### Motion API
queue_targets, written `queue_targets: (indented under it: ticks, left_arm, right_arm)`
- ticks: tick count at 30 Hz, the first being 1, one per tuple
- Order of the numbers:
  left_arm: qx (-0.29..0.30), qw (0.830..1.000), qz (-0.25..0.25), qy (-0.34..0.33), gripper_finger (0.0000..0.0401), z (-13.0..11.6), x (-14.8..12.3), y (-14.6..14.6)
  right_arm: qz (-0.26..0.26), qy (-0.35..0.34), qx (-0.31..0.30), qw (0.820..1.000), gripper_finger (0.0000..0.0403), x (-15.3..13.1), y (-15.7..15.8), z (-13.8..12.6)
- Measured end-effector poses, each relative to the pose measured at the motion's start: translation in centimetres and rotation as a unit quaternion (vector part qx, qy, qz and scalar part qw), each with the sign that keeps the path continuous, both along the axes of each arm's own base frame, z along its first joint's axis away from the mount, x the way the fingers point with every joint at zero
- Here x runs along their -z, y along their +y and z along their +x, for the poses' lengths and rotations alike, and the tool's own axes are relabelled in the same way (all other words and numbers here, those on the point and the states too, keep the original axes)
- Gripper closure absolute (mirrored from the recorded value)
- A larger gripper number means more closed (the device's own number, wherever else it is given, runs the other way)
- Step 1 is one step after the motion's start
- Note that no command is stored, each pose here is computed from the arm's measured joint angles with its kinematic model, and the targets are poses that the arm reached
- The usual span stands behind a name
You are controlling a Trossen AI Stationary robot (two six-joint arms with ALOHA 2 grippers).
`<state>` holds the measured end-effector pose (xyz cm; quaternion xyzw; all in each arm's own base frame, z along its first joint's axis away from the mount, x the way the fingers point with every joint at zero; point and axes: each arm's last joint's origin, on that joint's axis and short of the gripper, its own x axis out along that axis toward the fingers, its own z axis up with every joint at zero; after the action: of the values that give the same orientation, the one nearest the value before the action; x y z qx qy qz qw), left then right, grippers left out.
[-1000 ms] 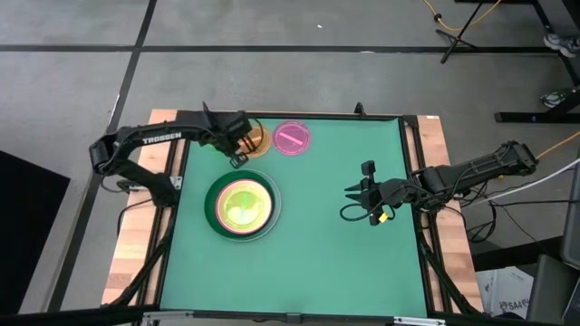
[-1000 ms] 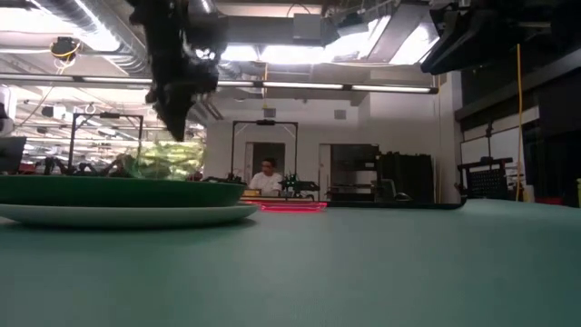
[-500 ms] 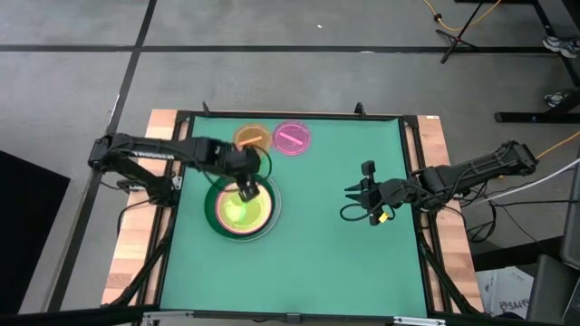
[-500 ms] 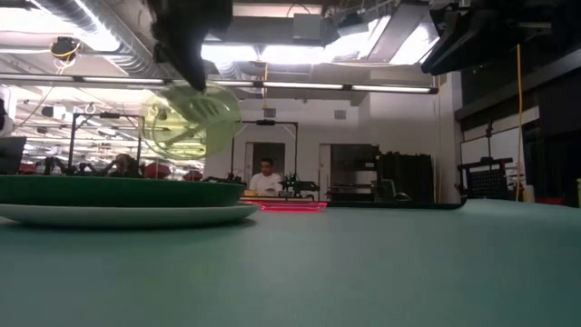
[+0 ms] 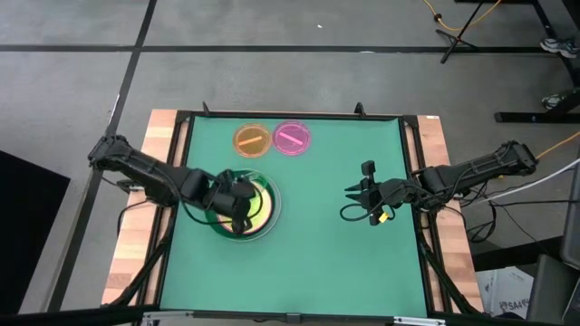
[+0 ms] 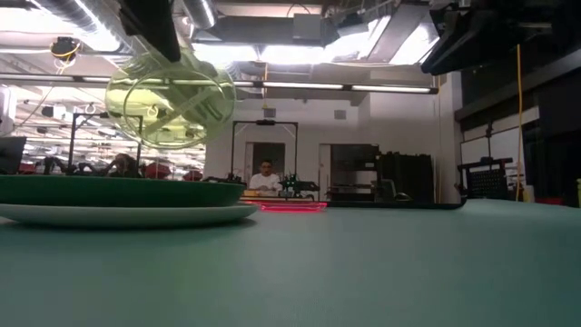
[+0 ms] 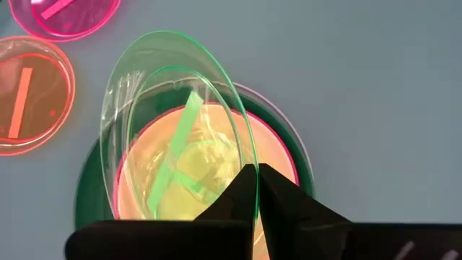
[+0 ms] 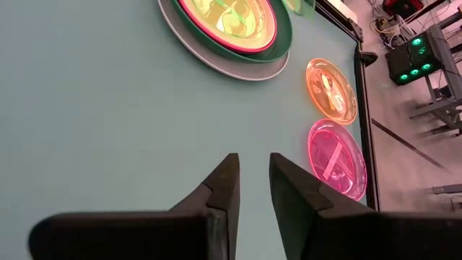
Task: Stack plastic plates
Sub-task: Stack the transparent green plate on top of the transparent green plate
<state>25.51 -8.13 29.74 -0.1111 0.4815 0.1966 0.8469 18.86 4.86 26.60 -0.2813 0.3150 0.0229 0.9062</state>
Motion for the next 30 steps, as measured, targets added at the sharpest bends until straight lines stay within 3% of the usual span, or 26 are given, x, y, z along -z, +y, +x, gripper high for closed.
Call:
queue_targets:
  ticks: [9,19,30]
  left_arm:
    - [0.028,0.998,0.023,0.051,0.0394,1.3,2.9,-2.3]
    - [0.031,0.991,0.051,0.123,0.0394,2.9,6.5,-3.0]
    - [0.039,0.986,0.034,0.161,0.0394,3.1,7.7,-3.3]
  right_arm:
    - [0.0,0.0,0.0,1.0,0.0331,0.0,0.0,0.0]
    - [0.0,0.0,0.0,1.0,0.0331,0.0,0.0,0.0]
    - [0.0,0.0,0.0,1.0,0.0331,0.0,0.0,0.0]
